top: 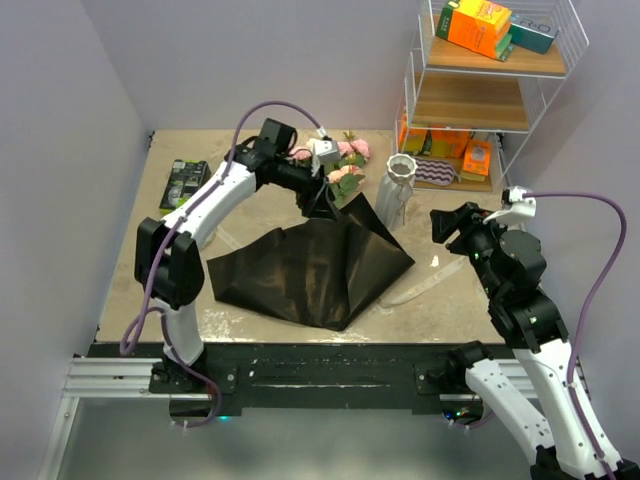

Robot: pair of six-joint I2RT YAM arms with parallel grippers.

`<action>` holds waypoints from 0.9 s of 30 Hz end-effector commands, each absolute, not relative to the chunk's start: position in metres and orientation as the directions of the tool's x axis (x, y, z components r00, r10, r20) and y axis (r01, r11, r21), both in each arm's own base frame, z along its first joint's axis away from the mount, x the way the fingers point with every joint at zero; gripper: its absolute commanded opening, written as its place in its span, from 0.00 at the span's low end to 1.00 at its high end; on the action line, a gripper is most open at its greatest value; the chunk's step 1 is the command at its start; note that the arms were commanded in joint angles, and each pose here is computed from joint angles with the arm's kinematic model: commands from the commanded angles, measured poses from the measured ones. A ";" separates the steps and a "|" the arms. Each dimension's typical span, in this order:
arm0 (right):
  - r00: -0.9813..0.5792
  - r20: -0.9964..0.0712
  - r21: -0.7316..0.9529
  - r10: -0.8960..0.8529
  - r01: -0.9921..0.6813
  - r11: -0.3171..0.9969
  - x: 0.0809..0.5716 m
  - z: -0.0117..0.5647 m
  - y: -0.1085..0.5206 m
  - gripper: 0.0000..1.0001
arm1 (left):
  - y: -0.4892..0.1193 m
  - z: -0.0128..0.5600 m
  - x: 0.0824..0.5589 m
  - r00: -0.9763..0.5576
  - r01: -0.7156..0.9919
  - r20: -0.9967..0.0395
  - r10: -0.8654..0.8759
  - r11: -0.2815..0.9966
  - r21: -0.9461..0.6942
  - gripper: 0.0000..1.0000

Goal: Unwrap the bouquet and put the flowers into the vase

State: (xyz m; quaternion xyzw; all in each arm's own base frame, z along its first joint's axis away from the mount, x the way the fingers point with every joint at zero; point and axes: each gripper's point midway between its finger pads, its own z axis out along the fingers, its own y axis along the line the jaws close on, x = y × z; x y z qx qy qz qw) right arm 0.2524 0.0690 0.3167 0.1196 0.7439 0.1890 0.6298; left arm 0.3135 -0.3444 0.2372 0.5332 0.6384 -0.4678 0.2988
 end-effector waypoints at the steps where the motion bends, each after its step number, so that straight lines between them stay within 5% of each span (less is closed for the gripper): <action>1: -0.153 -0.894 0.436 0.421 -0.088 0.895 0.251 0.329 0.071 0.64 | -0.311 0.162 0.352 -0.341 0.939 -0.795 0.502 0.149 -0.309 0.82; 15: -0.160 -0.895 0.433 0.415 -0.101 0.896 0.248 0.328 0.072 0.63 | -0.273 0.091 0.421 -0.477 0.854 -0.746 0.465 0.447 -0.267 0.82; 23: -0.178 -0.891 0.439 0.417 -0.105 0.892 0.250 0.322 0.075 0.63 | -0.265 0.080 0.420 -0.484 0.848 -0.733 0.478 0.463 -0.257 0.80; 26: -0.176 -0.891 0.439 0.418 -0.104 0.892 0.250 0.324 0.075 0.63 | -0.264 0.074 0.414 -0.492 0.850 -0.721 0.489 0.450 -0.275 0.71; 27: -0.178 -0.891 0.440 0.419 -0.103 0.892 0.251 0.323 0.075 0.63 | -0.266 0.077 0.413 -0.487 0.855 -0.726 0.486 0.435 -0.283 0.60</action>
